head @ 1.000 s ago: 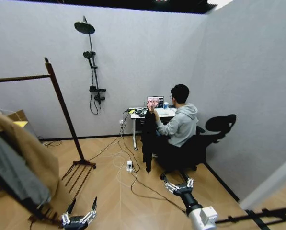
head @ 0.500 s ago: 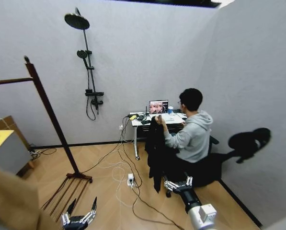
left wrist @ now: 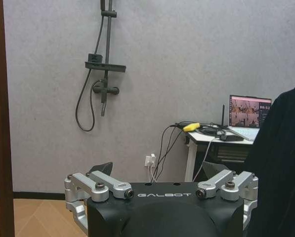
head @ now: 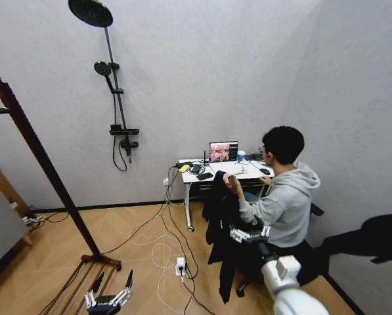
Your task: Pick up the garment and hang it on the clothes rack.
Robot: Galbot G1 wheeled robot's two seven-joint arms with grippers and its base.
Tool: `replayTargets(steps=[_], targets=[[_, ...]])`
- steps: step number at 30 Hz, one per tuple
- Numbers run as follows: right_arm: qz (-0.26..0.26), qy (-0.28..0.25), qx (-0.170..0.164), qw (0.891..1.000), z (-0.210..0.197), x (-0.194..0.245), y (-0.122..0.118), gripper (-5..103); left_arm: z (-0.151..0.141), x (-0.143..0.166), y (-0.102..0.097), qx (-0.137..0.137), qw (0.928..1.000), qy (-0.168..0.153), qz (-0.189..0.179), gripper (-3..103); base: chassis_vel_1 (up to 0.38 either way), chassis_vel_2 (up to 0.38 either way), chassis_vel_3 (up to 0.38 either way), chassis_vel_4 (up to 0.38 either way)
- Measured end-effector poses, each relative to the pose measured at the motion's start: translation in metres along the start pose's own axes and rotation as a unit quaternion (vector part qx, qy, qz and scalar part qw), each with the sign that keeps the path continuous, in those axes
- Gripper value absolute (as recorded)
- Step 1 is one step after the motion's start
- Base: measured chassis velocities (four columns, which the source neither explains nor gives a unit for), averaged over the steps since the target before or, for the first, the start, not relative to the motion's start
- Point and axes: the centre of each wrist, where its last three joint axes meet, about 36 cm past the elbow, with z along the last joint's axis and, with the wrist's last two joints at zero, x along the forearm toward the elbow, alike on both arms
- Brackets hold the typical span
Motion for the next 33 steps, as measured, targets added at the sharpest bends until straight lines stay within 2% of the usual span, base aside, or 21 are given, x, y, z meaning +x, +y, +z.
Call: replayTargets(steps=[8,16,27,30,31,33], targets=[[0.009,-0.019,0.005,1.000,0.013,-0.073,-0.031,100,0.000,0.000,0.000,0.000,1.0000,0.000,0.000,100,0.049,-0.055,-0.042,0.040],[0.000,-0.026,0.016,1.000,0.031,-0.117,-0.045,100,0.000,0.000,0.000,0.000,1.0000,0.000,0.000,100,0.000,0.000,0.000,0.000],[-0.031,-0.037,0.034,0.998,0.005,-0.166,-0.057,101,0.000,0.000,0.000,0.000,1.0000,0.000,0.000,100,0.000,0.000,0.000,0.000],[-0.032,-0.038,0.035,0.998,-0.002,-0.176,-0.061,91,0.000,0.000,0.000,0.000,1.0000,0.000,0.000,100,0.000,0.000,0.000,0.000],[-0.032,-0.038,0.035,0.998,-0.002,-0.176,-0.061,91,0.000,0.000,0.000,0.000,1.0000,0.000,0.000,100,0.000,0.000,0.000,0.000],[-0.035,-0.036,0.033,0.998,-0.006,-0.184,-0.064,81,0.000,0.000,0.000,0.000,1.0000,0.000,0.000,100,0.000,0.000,0.000,0.000]])
